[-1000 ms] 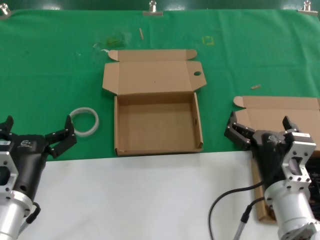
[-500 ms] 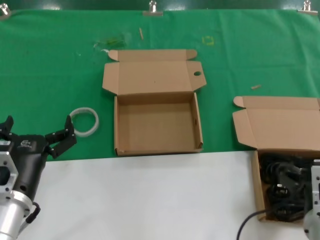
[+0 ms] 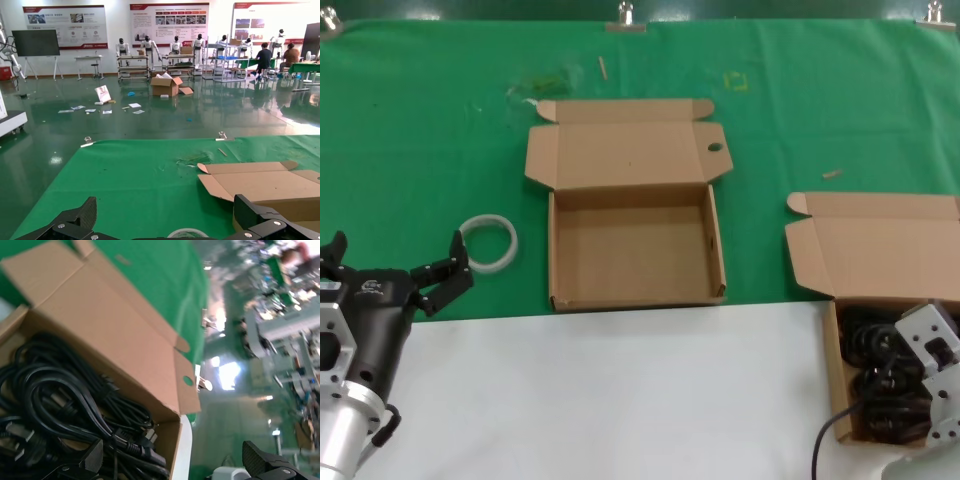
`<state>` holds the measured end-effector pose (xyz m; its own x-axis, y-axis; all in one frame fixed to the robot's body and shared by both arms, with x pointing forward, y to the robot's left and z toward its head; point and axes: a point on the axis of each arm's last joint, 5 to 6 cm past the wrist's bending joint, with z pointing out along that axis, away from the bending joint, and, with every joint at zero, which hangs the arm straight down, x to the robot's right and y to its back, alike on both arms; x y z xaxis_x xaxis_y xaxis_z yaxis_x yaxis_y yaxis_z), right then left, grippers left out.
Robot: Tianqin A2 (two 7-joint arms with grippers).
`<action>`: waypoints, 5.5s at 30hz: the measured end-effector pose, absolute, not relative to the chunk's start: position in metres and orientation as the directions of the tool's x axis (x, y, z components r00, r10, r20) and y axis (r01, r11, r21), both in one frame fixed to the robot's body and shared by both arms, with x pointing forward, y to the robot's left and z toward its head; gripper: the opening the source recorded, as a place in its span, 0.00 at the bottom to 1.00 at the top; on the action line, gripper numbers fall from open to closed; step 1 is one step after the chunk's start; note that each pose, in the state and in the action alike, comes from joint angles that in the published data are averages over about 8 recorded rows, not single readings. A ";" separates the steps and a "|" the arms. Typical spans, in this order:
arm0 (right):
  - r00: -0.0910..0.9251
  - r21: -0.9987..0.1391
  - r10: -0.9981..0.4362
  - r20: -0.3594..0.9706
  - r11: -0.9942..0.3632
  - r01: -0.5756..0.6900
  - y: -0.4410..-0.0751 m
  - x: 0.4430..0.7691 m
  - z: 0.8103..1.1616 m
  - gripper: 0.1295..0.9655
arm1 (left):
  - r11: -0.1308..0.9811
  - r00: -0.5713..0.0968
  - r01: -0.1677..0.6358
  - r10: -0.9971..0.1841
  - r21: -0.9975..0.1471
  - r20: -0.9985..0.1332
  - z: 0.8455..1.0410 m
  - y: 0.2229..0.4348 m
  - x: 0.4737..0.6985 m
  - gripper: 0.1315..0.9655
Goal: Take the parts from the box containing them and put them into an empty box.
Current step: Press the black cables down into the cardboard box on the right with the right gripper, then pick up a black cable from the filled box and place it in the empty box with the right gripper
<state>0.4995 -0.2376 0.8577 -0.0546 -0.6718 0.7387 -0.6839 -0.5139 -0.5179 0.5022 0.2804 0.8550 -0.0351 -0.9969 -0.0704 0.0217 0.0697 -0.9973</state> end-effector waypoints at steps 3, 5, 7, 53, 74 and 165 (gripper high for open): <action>0.036 -0.435 -0.635 0.772 -0.569 -0.698 -0.241 0.511 0.859 1.00 | 0.070 -0.035 0.022 -0.997 -0.997 -0.071 0.855 0.280 0.502 1.00; 0.101 -0.384 -0.616 0.781 -0.601 -0.701 -0.243 0.517 0.860 1.00 | 0.070 -0.035 0.022 -0.997 -0.997 -0.071 0.855 0.280 0.502 1.00; 0.164 -0.339 -0.602 0.781 -0.630 -0.699 -0.246 0.522 0.860 1.00 | 0.070 -0.035 0.022 -0.997 -0.997 -0.071 0.855 0.280 0.502 1.00; 0.304 -0.247 -0.539 0.785 -0.724 -0.645 -0.284 0.534 0.857 0.71 | 0.070 -0.035 0.022 -0.997 -0.997 -0.071 0.855 0.280 0.502 1.00; 0.308 -0.248 -0.530 0.790 -0.736 -0.631 -0.282 0.539 0.857 0.17 | 0.070 -0.035 0.022 -0.997 -0.997 -0.071 0.855 0.280 0.502 1.00; 0.383 -0.604 -0.581 0.718 -0.794 -0.074 -0.069 0.590 0.880 0.26 | 0.070 -0.035 0.022 -0.997 -0.997 -0.071 0.855 0.280 0.502 1.00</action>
